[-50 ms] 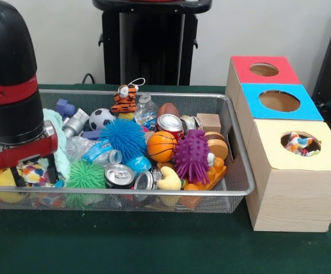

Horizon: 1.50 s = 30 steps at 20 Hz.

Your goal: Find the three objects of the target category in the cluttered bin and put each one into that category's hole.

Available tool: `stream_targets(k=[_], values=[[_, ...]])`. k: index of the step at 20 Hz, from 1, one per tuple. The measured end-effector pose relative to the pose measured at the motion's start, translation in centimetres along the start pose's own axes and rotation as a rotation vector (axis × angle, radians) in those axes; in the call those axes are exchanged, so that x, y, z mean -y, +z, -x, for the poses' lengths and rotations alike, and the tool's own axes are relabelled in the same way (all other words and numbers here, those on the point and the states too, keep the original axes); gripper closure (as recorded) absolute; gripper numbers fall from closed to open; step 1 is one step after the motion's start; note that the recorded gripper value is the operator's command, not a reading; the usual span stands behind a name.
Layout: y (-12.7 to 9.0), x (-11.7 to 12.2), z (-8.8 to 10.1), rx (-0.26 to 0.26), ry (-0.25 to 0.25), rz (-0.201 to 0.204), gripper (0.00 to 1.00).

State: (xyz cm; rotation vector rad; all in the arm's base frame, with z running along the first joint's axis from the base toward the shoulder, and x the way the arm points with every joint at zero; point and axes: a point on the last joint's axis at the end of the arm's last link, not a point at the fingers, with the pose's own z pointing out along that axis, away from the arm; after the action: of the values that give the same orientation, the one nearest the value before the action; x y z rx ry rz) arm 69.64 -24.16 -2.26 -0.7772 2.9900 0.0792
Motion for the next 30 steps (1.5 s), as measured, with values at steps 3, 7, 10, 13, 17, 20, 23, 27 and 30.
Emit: stream_targets(k=[3, 7, 10, 13, 17, 20, 23, 27, 30], values=[[0.2, 0.0, 0.0, -0.001, 0.001, 0.002, 0.00], [0.3, 0.1, -0.1, -0.006, 0.001, -0.002, 0.00], [0.4, 0.4, -0.2, -0.015, 0.000, -0.006, 0.00], [0.5, 0.6, -0.2, -0.028, -0.003, -0.004, 0.00], [0.5, 0.8, -0.1, -0.038, -0.001, 0.006, 0.00], [0.7, 0.9, -0.1, -0.042, 0.002, 0.016, 0.00], [1.1, 1.1, 0.1, -0.039, 0.011, 0.026, 1.00], [1.7, 1.4, 0.4, -0.026, 0.025, 0.036, 1.00], [2.2, 1.5, 0.1, -0.027, 0.034, 0.048, 1.00]])
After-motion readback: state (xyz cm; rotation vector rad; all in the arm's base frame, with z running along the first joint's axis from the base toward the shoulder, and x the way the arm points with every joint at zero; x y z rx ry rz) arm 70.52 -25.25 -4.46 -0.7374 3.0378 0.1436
